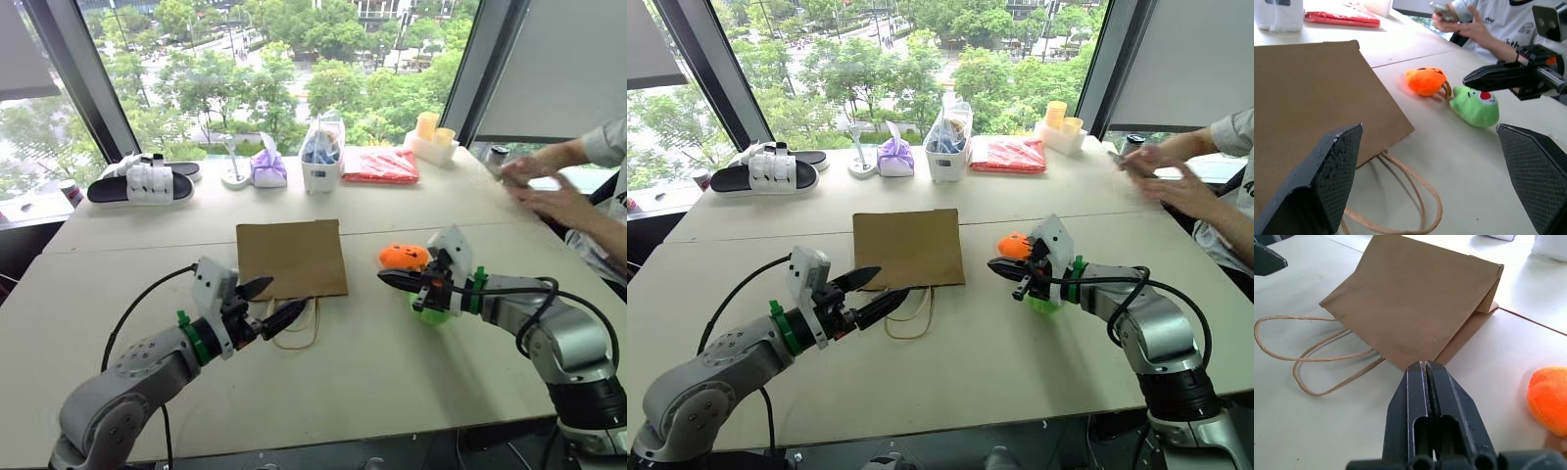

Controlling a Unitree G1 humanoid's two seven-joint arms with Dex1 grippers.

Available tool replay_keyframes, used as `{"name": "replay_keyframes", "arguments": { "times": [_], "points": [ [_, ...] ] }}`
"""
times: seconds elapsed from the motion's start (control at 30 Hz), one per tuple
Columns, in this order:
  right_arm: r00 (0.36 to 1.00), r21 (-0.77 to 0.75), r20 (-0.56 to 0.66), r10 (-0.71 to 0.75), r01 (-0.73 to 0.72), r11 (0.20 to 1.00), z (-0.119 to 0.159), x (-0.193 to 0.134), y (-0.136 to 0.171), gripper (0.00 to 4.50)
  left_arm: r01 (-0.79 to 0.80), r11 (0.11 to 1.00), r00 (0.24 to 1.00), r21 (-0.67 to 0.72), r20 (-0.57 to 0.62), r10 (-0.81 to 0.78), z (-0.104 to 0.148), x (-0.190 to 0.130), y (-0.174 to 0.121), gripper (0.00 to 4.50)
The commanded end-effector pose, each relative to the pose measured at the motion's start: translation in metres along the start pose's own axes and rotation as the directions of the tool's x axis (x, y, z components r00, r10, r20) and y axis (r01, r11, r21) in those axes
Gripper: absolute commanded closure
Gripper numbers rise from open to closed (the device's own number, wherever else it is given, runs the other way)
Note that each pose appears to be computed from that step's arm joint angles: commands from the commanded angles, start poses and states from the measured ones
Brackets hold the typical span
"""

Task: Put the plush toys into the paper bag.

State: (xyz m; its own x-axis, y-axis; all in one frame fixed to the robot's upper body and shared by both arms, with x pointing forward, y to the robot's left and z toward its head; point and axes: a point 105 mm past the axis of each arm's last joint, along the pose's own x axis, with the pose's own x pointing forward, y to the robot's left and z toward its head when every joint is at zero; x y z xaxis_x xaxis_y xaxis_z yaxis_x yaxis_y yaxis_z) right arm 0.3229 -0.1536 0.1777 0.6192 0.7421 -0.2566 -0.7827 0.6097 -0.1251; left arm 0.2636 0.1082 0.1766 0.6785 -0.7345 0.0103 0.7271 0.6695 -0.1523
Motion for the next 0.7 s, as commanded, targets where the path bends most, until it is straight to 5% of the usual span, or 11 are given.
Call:
{"name": "replay_keyframes", "arguments": {
  "times": [0.03, 0.7],
  "points": [
    [0.999, -0.048, 0.035, -0.001, 0.003, 0.999, 0.0163, -0.0065, -0.0011, 4.48, -0.007, 0.999, 0.999, 0.046, 0.039, 0.005, 0.0139, -0.0061, 0.0051, 0.02],
    [0.999, -0.081, 0.002, 0.033, -0.033, 0.996, 0.0149, -0.0033, 0.0025, 4.48, 0.04, 0.995, 0.999, 0.087, -0.009, -0.039, 0.0104, -0.0124, 0.0027, 0.02]
  ]
}}
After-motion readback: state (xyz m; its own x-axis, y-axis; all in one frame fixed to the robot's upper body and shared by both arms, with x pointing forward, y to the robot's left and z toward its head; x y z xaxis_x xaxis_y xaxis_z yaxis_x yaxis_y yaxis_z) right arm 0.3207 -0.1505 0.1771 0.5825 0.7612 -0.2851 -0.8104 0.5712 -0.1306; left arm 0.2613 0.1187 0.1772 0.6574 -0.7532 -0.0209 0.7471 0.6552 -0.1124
